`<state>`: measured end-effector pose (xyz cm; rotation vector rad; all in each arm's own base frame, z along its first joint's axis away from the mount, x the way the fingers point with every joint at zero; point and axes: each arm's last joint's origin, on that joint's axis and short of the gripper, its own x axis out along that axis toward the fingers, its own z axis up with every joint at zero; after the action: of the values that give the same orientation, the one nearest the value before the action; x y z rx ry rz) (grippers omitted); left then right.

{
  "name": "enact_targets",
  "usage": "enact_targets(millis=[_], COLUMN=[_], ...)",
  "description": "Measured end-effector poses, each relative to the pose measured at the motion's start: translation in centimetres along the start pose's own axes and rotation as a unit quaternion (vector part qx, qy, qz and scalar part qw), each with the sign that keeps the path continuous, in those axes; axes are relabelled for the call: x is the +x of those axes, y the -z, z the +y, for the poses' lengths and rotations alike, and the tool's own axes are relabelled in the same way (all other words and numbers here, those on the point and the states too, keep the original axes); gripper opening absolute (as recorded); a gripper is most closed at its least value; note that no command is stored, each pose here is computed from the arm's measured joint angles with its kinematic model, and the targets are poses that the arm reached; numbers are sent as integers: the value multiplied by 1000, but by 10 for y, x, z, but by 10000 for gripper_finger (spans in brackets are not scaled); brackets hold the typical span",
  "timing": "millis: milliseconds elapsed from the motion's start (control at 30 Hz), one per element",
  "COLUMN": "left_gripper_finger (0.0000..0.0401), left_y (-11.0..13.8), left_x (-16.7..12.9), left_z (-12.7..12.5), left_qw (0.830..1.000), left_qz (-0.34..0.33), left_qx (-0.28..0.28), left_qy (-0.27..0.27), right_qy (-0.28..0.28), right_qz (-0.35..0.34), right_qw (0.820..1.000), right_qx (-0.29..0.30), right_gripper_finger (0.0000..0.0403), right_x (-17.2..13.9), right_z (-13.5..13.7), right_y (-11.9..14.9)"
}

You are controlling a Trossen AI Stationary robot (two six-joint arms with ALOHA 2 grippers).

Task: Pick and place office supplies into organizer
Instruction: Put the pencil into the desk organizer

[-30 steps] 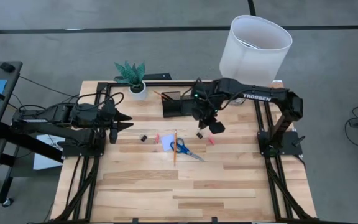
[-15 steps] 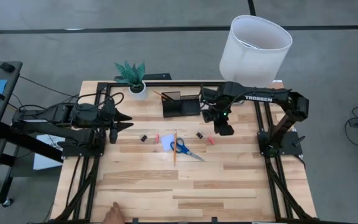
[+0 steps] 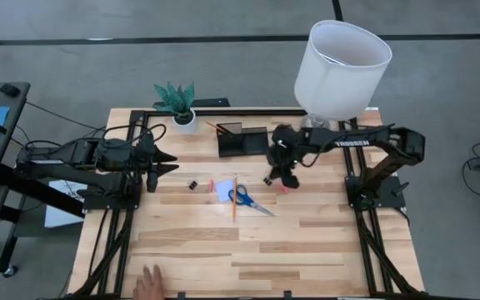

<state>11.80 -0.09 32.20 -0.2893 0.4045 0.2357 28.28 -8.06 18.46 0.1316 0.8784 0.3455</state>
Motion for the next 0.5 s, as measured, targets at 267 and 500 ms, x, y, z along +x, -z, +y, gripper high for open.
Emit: enact_targets(millis=[267,500], left_gripper_finger=[126,126], left_y=[0,0], left_x=[0,0], left_z=[0,0], left_qw=[1000,1000], left_qz=[0,0], left_qx=[0,0], left_qy=[0,0], right_qy=[57,86], right_qz=[-168,-232], right_qw=[984,966], right_qx=[35,81], right_gripper_finger=[38,38], right_x=[20,42], right_z=[1,16], right_y=[9,8])
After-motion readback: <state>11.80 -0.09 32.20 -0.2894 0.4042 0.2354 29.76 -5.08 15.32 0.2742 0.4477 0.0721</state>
